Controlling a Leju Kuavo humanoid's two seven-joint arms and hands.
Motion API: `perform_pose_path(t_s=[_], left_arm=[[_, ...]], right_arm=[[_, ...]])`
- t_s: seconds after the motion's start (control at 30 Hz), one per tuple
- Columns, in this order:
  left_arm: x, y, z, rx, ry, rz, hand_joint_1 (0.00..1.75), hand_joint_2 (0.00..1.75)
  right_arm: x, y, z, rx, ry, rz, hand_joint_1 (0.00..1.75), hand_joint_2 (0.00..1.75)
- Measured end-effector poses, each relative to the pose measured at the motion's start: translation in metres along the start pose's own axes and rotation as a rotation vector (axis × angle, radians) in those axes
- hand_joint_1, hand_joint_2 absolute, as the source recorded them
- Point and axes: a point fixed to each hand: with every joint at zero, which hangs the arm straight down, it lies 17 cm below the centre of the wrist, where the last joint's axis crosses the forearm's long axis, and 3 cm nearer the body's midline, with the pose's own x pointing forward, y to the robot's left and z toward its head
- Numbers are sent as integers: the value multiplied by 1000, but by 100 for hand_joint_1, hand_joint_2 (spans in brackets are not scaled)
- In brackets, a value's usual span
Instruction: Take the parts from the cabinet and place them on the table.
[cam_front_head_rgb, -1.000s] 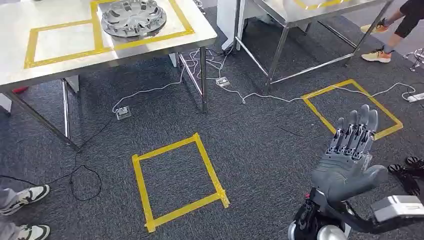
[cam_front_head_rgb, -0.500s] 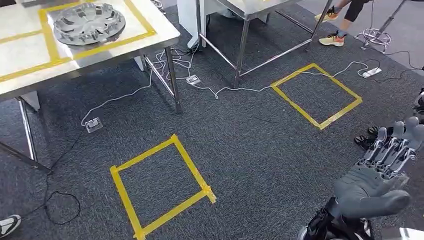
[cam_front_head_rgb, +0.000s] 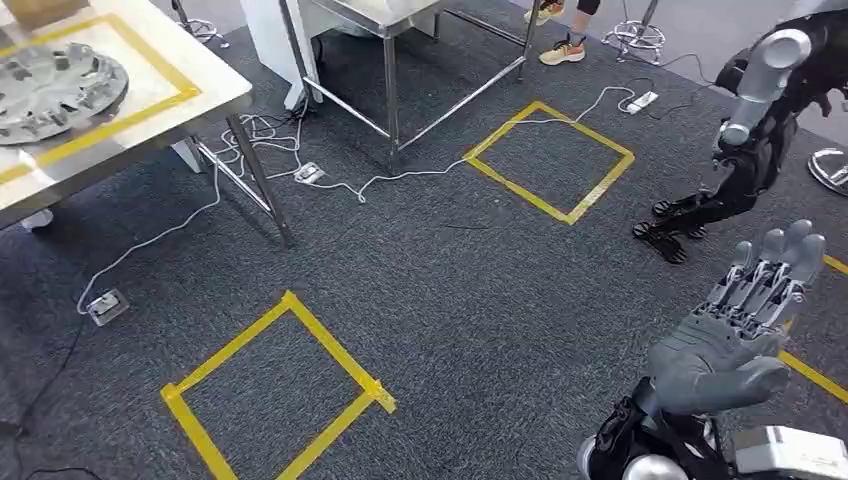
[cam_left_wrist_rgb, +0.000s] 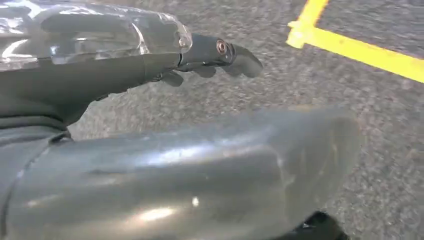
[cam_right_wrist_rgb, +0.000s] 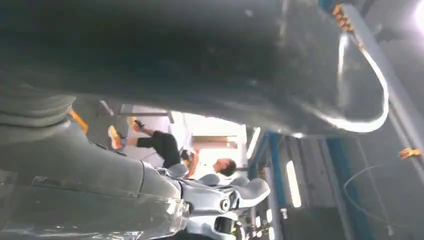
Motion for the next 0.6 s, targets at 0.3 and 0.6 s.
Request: perform_pose_path(t_s=[0.3, 0.6], left_arm=[[-4, 1, 0, -2, 6, -11, 0, 0], [8, -3, -1, -19, -22, -37, 0, 0]], right_arm=[[-6, 2, -1, 1, 13, -3, 0, 0], [-16, -1, -4, -8, 38, 13, 0, 0]])
